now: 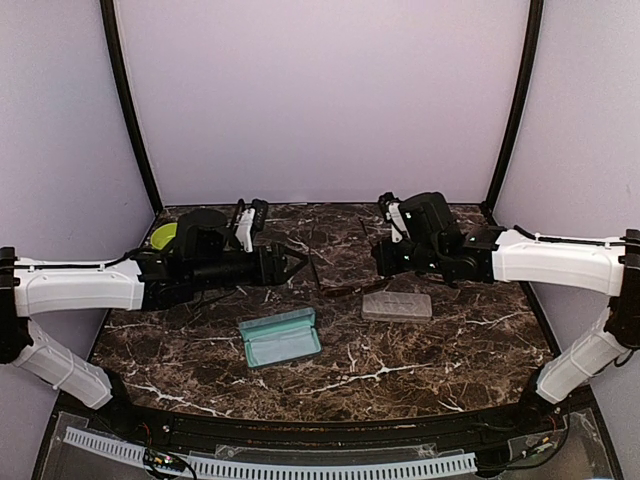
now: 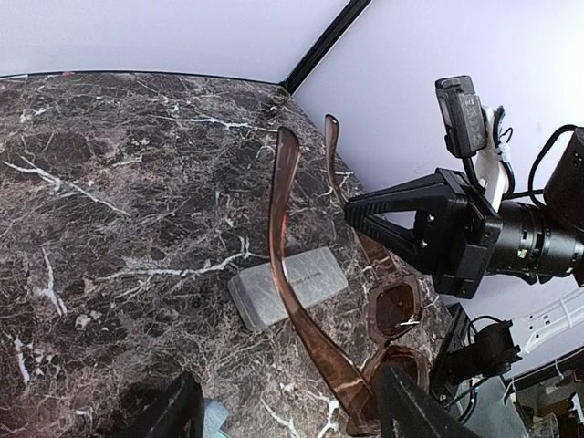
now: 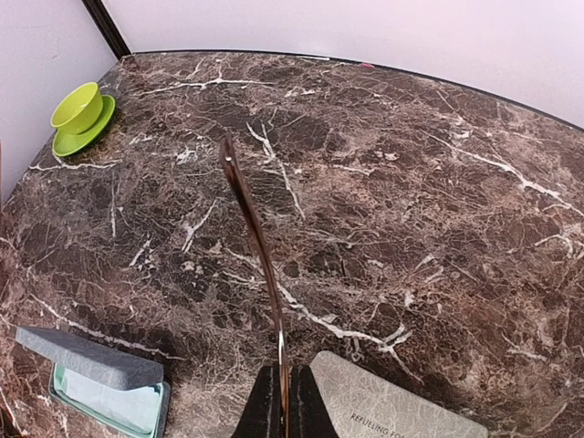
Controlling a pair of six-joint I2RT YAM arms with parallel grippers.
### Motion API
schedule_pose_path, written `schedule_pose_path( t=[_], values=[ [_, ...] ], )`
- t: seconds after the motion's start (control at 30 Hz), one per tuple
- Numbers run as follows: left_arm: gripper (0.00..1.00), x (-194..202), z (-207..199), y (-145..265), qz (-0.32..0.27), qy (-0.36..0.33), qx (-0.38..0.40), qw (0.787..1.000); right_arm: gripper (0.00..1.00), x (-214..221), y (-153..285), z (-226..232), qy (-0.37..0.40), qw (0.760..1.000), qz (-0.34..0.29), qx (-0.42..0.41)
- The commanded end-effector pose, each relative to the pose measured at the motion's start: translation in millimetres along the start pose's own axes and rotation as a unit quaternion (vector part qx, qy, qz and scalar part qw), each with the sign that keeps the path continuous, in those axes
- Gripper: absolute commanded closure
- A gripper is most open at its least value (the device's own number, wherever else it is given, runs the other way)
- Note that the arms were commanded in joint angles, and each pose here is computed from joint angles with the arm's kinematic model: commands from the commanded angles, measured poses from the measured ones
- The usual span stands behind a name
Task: Organize the sunglasses
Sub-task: Close the left temple of the sunglasses on the sunglasses.
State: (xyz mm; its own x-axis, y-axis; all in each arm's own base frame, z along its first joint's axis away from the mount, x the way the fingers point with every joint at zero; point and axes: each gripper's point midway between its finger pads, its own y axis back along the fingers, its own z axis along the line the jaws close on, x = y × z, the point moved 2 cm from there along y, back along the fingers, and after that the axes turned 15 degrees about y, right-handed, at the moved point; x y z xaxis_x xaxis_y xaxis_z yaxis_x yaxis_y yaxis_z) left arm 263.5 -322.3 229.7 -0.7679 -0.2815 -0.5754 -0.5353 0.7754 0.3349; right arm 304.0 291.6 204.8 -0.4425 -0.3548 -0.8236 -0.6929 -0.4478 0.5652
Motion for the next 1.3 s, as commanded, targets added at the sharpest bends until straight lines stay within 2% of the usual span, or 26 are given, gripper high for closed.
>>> schedule_pose_path(
  t=[0.0, 0.07, 0.27, 0.7, 0.97, 1.27],
  values=[
    [0.34, -2, -10, 12, 0.0, 0.007, 0.019, 1.0, 1.0, -18, 3, 6, 0.001, 0.999, -0.035, -0.011],
    [0.36, 1, -10, 12, 0.004, 0.014, 0.025, 1.0, 1.0, -17, 3, 7, 0.002, 0.999, -0.034, -0.014],
    [0.53, 0, -15, 4, 0.01, 0.016, 0.039, 0.999, 1.0, -14, 2, 12, 0.001, 0.999, -0.034, -0.021],
    [0.63, -8, -17, -10, 0.0, 0.003, 0.034, 0.999, 1.0, -15, -3, 21, 0.015, 0.999, -0.032, -0.035],
    [0.69, -6, -19, -18, 0.012, -0.003, 0.039, 0.999, 1.0, -17, -3, 21, 0.014, 0.999, -0.037, -0.033],
    [0.7, 0, -19, -16, 0.021, -0.006, 0.046, 0.999, 1.0, -18, -5, 16, 0.016, 0.999, -0.032, -0.015]
  ],
)
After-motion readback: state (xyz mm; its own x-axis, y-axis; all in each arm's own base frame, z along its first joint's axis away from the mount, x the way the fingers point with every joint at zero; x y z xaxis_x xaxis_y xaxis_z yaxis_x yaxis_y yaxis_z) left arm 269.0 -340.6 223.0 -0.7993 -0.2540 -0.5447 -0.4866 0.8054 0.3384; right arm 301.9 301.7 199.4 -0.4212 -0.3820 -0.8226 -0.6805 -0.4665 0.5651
